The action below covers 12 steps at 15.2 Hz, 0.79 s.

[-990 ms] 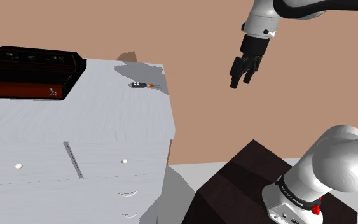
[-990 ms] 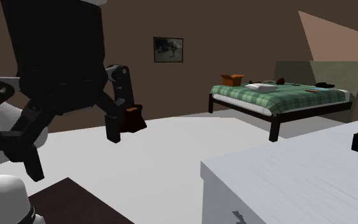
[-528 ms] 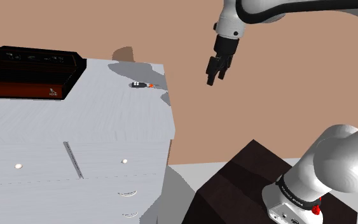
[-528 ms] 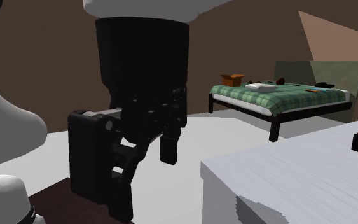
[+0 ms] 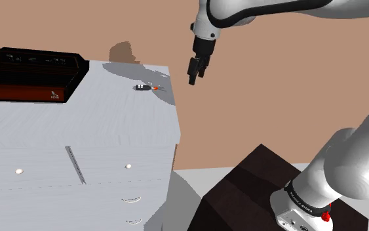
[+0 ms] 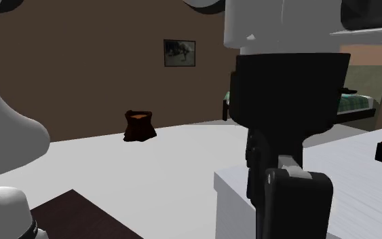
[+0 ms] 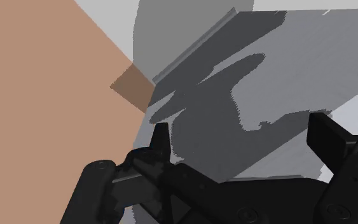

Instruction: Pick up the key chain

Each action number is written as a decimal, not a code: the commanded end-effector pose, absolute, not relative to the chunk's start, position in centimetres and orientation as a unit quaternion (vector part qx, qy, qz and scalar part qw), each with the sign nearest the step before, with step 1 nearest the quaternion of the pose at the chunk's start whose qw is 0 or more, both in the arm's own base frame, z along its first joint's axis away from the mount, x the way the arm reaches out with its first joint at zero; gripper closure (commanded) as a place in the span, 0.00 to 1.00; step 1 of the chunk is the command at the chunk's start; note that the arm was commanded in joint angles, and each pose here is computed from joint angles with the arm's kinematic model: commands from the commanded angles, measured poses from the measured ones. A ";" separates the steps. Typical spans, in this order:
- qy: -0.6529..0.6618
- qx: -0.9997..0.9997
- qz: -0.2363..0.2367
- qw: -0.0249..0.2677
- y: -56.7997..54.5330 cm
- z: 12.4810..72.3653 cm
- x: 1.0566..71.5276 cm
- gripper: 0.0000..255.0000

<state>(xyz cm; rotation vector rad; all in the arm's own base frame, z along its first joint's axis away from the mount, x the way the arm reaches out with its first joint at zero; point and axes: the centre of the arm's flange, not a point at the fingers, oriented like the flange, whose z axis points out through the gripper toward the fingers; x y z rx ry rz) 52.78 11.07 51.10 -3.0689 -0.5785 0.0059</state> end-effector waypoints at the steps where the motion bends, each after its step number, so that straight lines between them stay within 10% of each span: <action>1: -0.211 -0.978 -0.004 0.008 12.7 50.7 54.5 0.00; 12: -0.342 -0.939 -0.032 0.002 22.1 48.6 64.4 0.00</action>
